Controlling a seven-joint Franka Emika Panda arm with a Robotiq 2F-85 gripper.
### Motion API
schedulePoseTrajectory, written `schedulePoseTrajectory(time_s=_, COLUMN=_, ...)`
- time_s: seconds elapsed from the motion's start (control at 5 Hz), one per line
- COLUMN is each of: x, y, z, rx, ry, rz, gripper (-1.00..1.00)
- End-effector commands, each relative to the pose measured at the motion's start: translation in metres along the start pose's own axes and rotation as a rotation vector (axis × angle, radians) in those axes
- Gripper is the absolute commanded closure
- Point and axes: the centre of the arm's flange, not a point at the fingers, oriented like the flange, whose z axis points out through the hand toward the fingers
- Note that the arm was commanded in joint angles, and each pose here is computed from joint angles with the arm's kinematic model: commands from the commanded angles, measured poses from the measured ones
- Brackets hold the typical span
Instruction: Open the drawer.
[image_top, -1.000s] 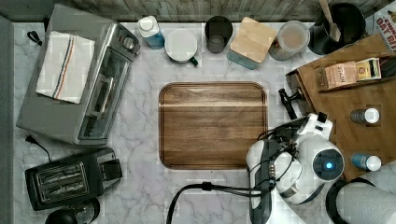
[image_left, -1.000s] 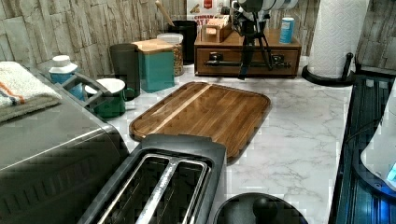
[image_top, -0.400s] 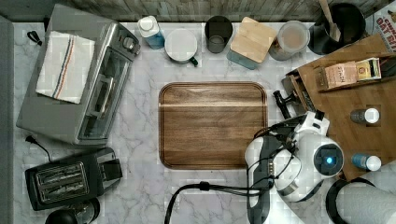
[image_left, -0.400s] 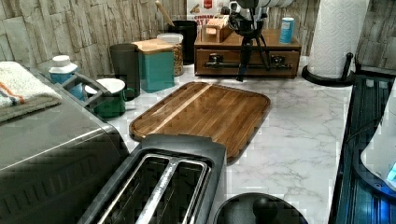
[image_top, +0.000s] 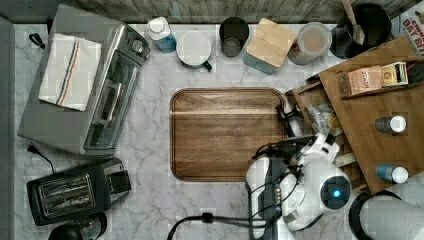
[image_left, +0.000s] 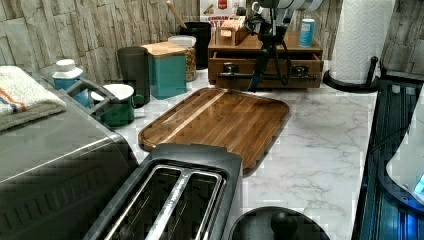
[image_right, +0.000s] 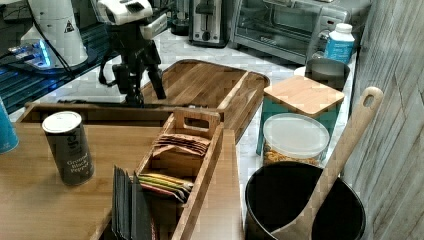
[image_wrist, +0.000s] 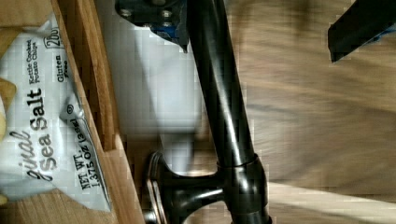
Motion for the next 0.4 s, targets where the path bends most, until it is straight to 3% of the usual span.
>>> schedulePoseTrajectory(time_s=0.2, x=-0.064, y=-0.215, z=0.038, rx=0.235, ry=-0.222, rz=-0.261, gripper=-1.0)
schedulePoseTrajectory(time_s=0.4, x=-0.071, y=-0.237, z=0.033, rx=0.214, ry=-0.216, rz=-0.232, gripper=-1.0)
